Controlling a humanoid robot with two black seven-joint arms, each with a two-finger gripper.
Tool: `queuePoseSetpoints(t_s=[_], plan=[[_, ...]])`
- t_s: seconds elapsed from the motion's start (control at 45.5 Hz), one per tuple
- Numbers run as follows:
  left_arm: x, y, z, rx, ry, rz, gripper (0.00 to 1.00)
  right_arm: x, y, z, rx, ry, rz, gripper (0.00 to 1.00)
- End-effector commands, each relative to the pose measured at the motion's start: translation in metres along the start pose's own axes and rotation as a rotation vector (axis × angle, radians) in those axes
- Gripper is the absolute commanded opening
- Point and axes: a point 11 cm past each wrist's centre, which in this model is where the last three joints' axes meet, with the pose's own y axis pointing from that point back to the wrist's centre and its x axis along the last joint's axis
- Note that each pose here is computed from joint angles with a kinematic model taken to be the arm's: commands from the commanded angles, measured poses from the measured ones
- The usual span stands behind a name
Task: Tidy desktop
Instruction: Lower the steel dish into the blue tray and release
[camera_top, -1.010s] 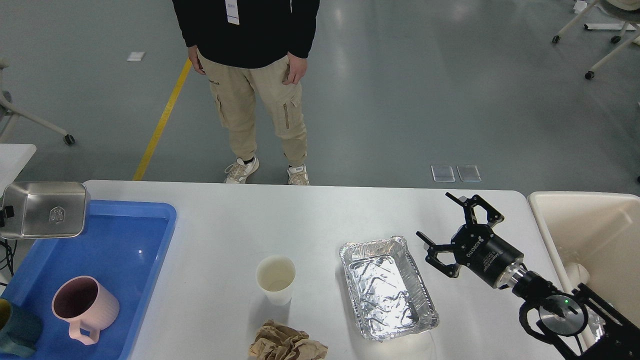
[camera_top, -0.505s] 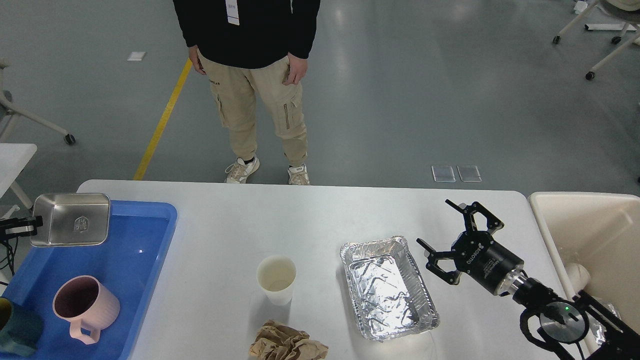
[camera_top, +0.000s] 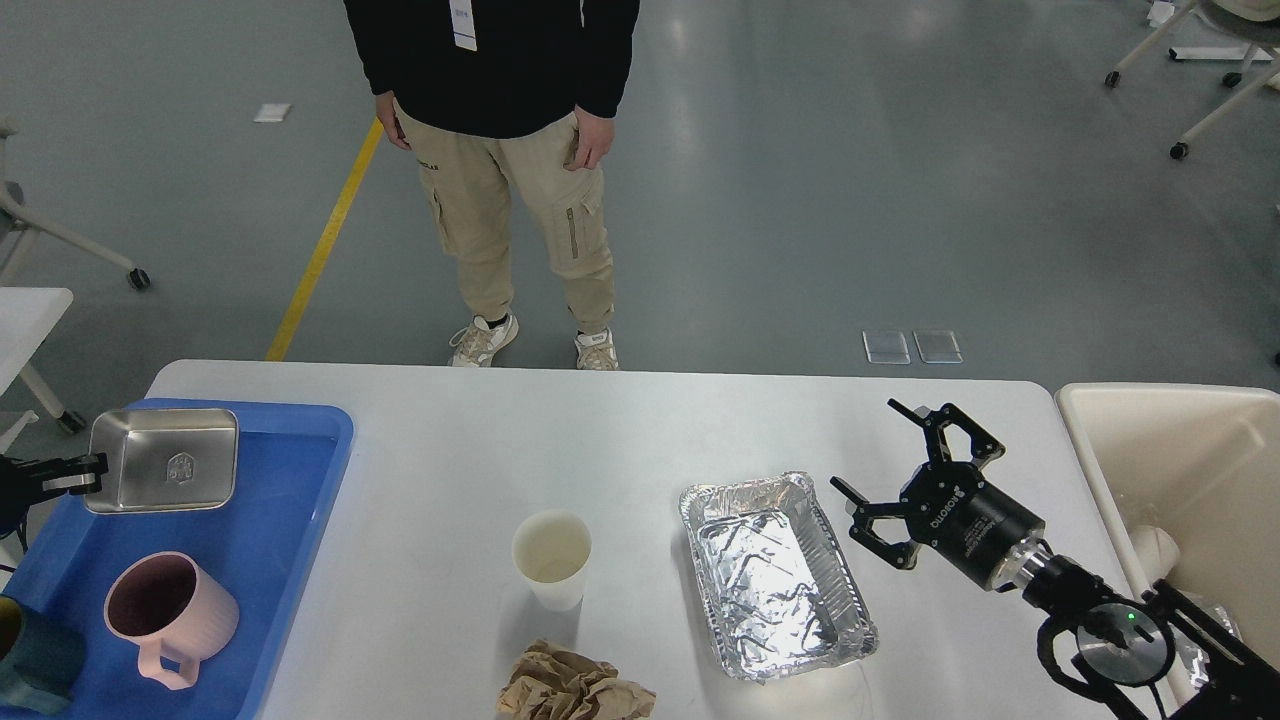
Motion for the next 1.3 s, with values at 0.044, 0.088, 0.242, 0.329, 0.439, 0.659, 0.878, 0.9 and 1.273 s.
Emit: queuePoseSetpoints(t_s=[0.044, 0.088, 0.242, 0.329, 0.439, 0.659, 0.878, 0.9, 1.273], plan=[[-0.001, -0.001, 0.002, -0.012, 0.0, -0.004, 0.06, 0.001, 0.0, -0.002, 0.002, 0.004, 0.003, 1.0], [-0.001, -0.001, 0.003, -0.014, 0.0, -0.004, 0.07, 0.001, 0.0, -0.003, 0.002, 0.006, 0.003, 1.0], [-0.002, -0.002, 0.005, -0.021, -0.001, -0.008, 0.08, 0.001, 0.0, -0.004, 0.003, 0.007, 0.002, 1.0], [-0.003, -0.003, 0.008, -0.027, 0.003, -0.01, 0.12, 0.0, -0.001, -0.004, 0.003, 0.008, 0.001, 1.0], [-0.001, -0.004, 0.009, -0.029, 0.005, -0.004, 0.25, 0.0, -0.001, -0.005, 0.004, 0.009, 0.0, 1.0], [0.008, -0.005, 0.013, -0.039, 0.037, 0.027, 0.55, -0.001, -0.001, -0.005, 0.004, 0.01, -0.002, 1.0], [0.026, -0.003, 0.018, -0.065, 0.236, 0.079, 0.87, 0.0, -0.001, -0.005, 0.004, 0.009, 0.0, 1.0], [0.029, -0.003, 0.019, -0.071, 0.247, 0.077, 0.88, -0.001, -0.002, -0.005, 0.004, 0.01, -0.003, 1.0], [0.097, 0.017, 0.104, -0.369, 0.376, -0.015, 0.89, 0.001, 0.003, -0.011, -0.002, 0.031, 0.006, 1.0]])
